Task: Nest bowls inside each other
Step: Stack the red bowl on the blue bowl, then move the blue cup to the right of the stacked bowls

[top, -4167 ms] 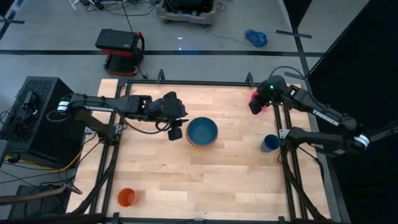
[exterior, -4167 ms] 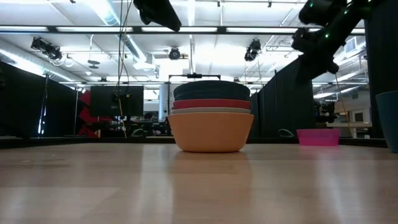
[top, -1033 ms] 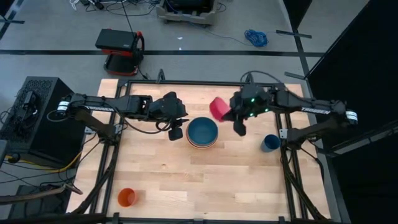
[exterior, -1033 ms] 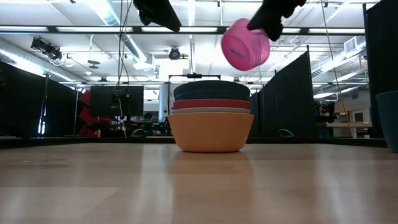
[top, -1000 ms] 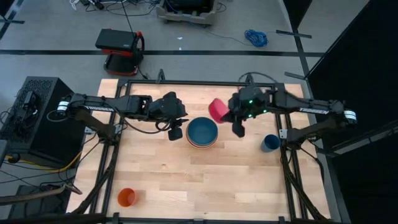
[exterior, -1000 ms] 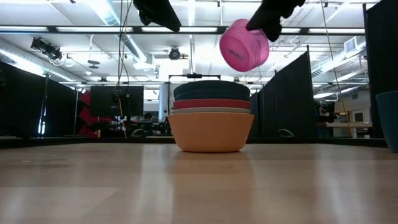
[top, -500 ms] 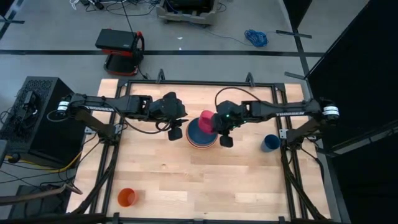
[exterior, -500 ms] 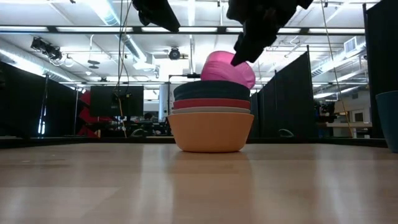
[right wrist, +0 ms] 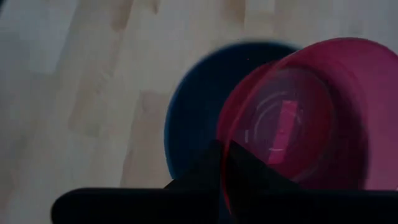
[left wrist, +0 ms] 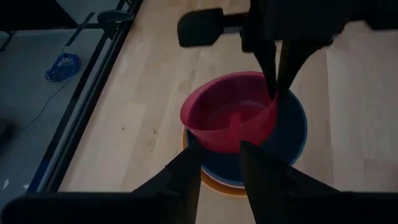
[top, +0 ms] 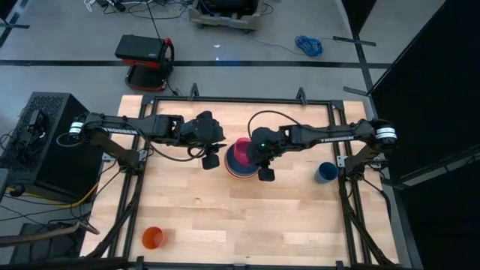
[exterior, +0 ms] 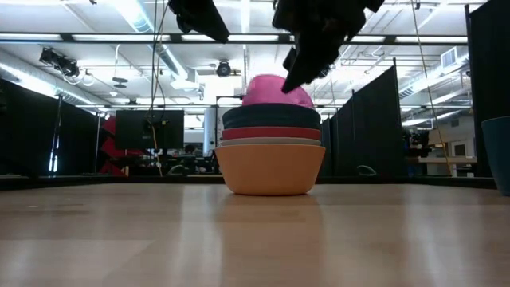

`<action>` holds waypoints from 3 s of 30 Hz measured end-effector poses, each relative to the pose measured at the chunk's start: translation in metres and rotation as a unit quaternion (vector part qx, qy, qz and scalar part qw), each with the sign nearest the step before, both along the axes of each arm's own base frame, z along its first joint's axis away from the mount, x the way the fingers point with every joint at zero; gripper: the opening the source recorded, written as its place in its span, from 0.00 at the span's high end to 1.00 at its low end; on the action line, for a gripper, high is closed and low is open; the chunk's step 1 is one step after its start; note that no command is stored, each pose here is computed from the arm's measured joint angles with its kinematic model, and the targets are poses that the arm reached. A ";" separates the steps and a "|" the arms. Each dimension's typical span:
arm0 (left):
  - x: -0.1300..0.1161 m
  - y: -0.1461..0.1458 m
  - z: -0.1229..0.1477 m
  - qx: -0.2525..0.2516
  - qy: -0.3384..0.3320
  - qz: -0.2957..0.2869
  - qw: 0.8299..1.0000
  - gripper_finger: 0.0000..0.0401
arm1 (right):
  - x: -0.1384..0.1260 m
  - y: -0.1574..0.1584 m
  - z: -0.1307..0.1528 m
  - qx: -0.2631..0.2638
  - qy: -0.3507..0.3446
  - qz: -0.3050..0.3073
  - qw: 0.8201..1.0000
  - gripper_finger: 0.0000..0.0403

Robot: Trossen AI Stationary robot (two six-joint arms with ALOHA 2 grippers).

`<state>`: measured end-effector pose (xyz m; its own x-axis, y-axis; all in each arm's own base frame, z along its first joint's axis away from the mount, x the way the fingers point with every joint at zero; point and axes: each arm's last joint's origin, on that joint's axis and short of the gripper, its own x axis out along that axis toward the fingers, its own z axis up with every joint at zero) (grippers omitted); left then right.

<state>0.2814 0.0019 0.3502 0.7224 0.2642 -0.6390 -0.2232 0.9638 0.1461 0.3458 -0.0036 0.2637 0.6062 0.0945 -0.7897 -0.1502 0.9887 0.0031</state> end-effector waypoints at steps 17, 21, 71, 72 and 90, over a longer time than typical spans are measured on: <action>0.000 0.000 0.000 0.000 0.002 0.000 1.000 0.78 | 0.010 0.000 -0.033 0.003 0.065 -0.004 0.998 1.00; 0.000 0.000 0.000 -0.001 0.002 0.001 1.000 0.76 | 0.010 0.000 -0.033 0.009 0.066 -0.013 0.998 1.00; -0.004 0.000 -0.004 0.000 0.027 0.001 1.000 0.74 | -0.128 0.023 0.067 0.001 0.006 -0.240 0.971 0.83; -0.004 0.000 -0.004 0.000 0.027 0.001 1.000 0.74 | -0.134 0.025 0.065 0.011 0.004 -0.243 0.970 0.83; -0.004 0.000 -0.004 -0.001 0.027 0.001 1.000 0.76 | -0.177 0.037 0.028 0.036 0.206 -0.364 0.908 0.59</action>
<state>0.2777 0.0020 0.3463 0.6856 0.2652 -0.6780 -0.2173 0.9634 0.1572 0.1688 0.0331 0.2916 0.1836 -0.1521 -0.9712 0.5717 0.8202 -0.0204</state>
